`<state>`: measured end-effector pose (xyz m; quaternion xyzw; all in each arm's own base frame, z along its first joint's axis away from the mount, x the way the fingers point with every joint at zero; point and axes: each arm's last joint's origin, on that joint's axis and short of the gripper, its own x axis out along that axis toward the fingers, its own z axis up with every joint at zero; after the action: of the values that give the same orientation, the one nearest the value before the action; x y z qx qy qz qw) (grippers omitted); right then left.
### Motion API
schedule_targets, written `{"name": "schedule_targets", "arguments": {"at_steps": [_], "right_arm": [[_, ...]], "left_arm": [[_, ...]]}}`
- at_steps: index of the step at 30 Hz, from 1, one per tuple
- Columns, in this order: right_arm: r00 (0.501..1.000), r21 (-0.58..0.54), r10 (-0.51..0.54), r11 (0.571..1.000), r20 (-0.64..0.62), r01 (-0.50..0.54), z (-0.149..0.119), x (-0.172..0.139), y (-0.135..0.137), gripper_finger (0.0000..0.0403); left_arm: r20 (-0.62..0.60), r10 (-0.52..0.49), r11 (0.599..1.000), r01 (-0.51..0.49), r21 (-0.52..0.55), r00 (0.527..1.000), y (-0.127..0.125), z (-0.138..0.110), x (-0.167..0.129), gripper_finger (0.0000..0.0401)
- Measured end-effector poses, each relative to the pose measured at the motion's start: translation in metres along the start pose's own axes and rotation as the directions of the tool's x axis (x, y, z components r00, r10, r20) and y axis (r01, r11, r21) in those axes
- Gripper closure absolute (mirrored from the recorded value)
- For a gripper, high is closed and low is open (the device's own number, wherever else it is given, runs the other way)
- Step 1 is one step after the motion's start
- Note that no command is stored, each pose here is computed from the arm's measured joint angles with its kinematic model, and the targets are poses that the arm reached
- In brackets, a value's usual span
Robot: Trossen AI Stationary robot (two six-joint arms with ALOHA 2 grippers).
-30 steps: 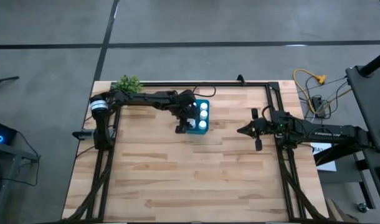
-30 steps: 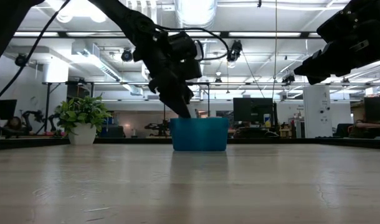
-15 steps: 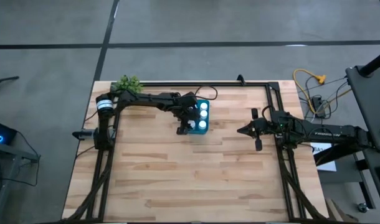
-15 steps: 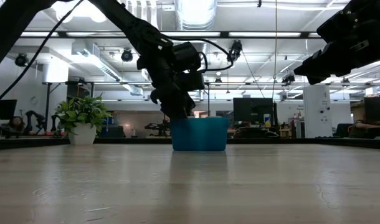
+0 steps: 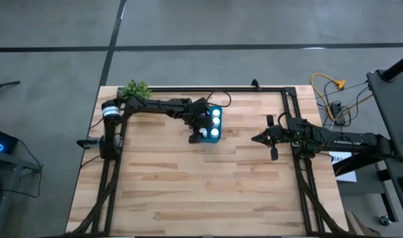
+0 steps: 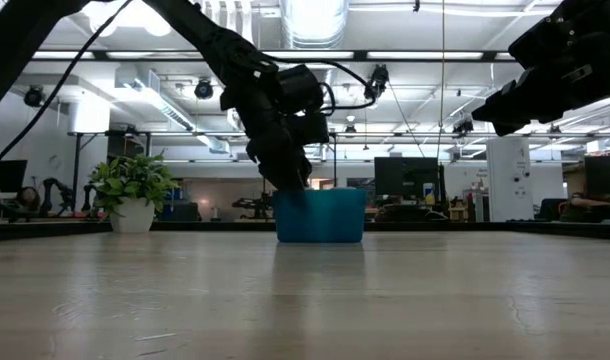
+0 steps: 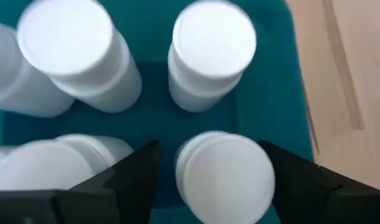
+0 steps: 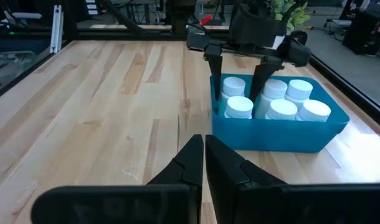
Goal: Pick and place pill bottles into a basket
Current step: Put the white pill bottle into the blue bin, then return to Home Position
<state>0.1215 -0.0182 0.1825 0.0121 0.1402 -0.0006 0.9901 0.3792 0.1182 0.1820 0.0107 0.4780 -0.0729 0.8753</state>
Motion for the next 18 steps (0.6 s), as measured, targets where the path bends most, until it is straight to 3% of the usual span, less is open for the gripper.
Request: {"name": "schedule_targets", "arguments": {"at_steps": [12, 18], "right_arm": [[1.0, 0.001, 0.0, 1.0, 0.0, 0.0, 0.0, 0.0, 0.0, 0.0394], [1.0, 0.001, 0.0, 1.0, 0.002, 0.0, 0.0, 0.0, 0.0, 0.0394]], "left_arm": [[0.138, 0.019, 0.998, -0.027, 0.059, 0.99, -0.013, 0.03, -0.044, 0.0151], [0.242, 0.021, 0.994, -0.047, 0.1, 0.97, -0.029, 0.038, -0.086, 0.0151]]}}
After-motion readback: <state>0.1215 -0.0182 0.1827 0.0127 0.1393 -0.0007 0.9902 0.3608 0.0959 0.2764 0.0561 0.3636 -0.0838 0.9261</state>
